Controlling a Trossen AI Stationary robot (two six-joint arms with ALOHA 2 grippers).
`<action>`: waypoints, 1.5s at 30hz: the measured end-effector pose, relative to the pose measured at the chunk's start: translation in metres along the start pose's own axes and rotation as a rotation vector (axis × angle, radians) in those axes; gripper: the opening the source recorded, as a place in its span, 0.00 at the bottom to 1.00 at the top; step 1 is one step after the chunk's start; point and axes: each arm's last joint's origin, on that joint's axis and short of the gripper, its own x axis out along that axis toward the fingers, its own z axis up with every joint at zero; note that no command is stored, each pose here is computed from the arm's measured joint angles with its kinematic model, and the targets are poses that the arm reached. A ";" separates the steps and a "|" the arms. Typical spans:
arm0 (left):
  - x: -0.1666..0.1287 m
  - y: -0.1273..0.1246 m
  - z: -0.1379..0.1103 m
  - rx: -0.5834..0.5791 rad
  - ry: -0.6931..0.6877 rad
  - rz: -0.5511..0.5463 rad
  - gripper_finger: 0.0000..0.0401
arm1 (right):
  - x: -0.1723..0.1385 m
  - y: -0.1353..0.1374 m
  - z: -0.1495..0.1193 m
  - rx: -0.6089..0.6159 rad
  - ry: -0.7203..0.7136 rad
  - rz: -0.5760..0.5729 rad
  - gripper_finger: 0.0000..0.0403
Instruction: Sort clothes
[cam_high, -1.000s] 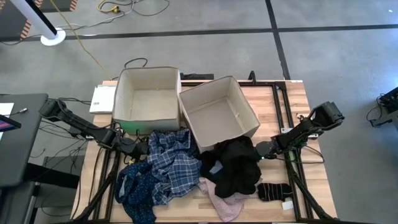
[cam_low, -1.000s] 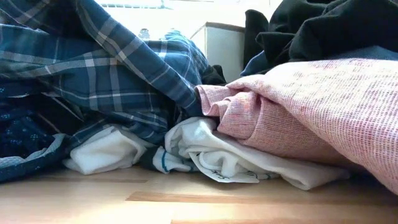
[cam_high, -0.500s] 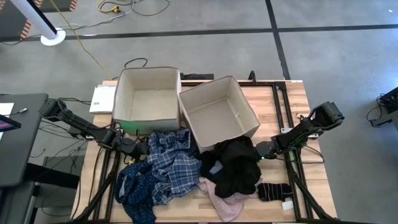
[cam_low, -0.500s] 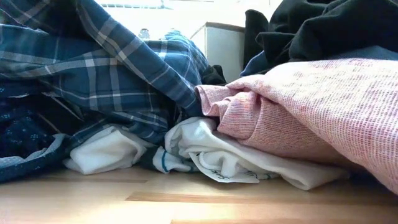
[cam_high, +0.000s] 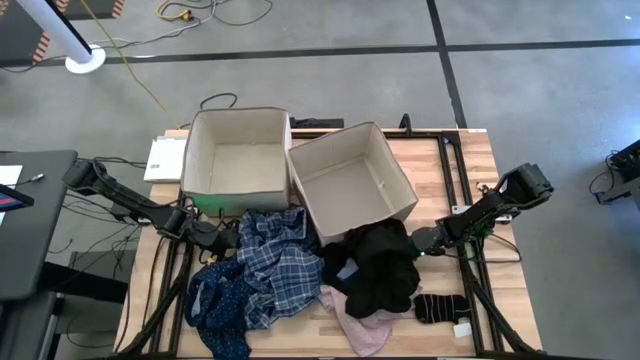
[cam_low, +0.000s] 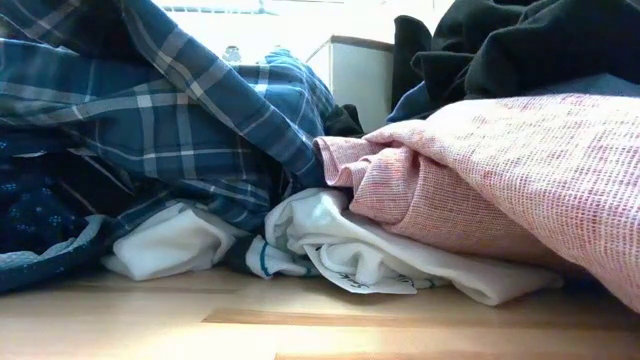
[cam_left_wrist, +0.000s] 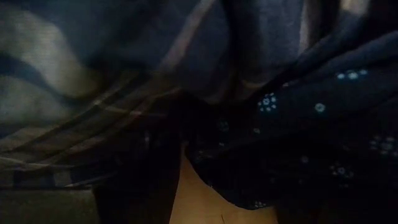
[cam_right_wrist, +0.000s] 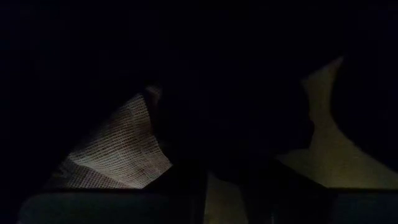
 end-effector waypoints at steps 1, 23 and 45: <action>0.000 0.000 0.000 0.000 0.000 0.000 0.53 | 0.000 0.000 0.000 0.000 0.000 0.000 0.25; 0.000 0.000 0.000 0.000 0.000 -0.001 0.53 | 0.000 0.000 0.000 0.000 0.000 0.000 0.25; 0.000 0.000 0.000 0.000 0.000 0.000 0.53 | 0.001 0.001 0.006 0.001 -0.047 0.012 0.25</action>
